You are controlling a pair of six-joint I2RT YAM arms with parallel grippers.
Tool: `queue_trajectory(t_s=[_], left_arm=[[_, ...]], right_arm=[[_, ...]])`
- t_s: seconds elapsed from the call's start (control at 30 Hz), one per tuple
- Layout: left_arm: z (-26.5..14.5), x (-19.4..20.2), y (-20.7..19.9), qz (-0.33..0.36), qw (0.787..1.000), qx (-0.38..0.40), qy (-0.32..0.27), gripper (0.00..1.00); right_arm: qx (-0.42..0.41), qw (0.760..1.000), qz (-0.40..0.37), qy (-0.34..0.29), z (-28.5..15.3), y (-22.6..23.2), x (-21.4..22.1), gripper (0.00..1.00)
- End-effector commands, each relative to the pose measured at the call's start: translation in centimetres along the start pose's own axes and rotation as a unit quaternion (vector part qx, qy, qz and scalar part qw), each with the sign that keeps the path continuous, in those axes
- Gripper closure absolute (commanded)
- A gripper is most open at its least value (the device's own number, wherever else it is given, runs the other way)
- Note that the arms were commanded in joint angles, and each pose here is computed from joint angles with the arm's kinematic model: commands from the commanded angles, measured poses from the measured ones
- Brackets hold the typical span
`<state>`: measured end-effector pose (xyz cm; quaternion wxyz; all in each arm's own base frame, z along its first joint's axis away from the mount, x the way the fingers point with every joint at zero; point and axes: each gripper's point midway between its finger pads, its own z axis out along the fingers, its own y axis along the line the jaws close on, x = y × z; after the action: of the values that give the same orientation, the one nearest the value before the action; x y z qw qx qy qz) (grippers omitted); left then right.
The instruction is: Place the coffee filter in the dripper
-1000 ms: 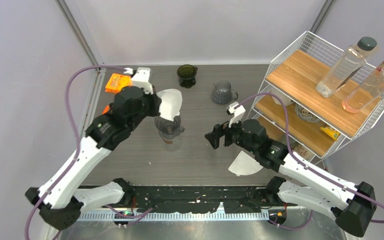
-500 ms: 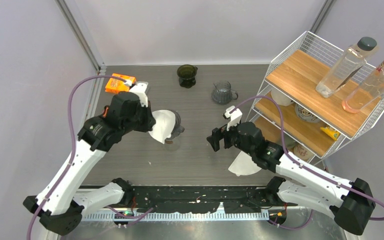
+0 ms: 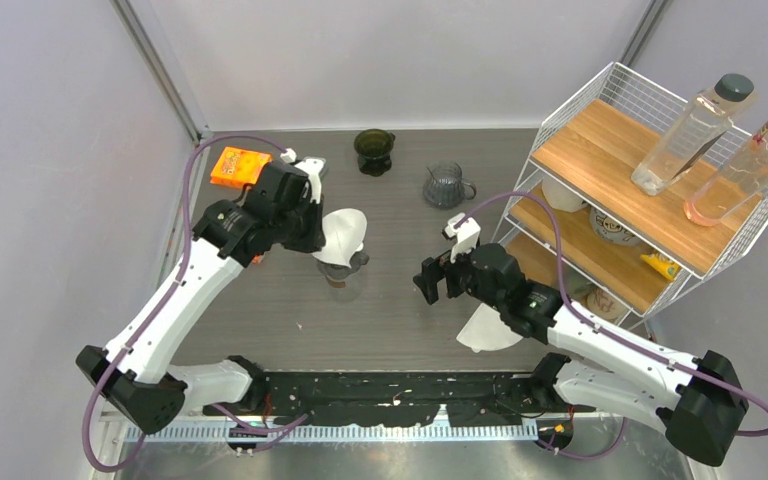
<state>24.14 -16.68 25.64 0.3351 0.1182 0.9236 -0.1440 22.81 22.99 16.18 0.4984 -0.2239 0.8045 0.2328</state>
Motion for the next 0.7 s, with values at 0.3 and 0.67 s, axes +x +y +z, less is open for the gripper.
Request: queue_trajectory(t_s=[0.3, 0.67], left_arm=[[0.65, -0.73, 0.15, 0.036, 0.999, 0.002, 0.02, 1.0], [0.57, -0.7, -0.51, 0.048, 0.998, 0.023, 0.027, 0.74]], right_arm=[[0.005, 1.0, -0.014, -0.004, 0.59, -0.2, -0.3, 0.04], [0.008, 1.0, -0.015, -0.003, 0.57, -0.32, -0.31, 0.05]])
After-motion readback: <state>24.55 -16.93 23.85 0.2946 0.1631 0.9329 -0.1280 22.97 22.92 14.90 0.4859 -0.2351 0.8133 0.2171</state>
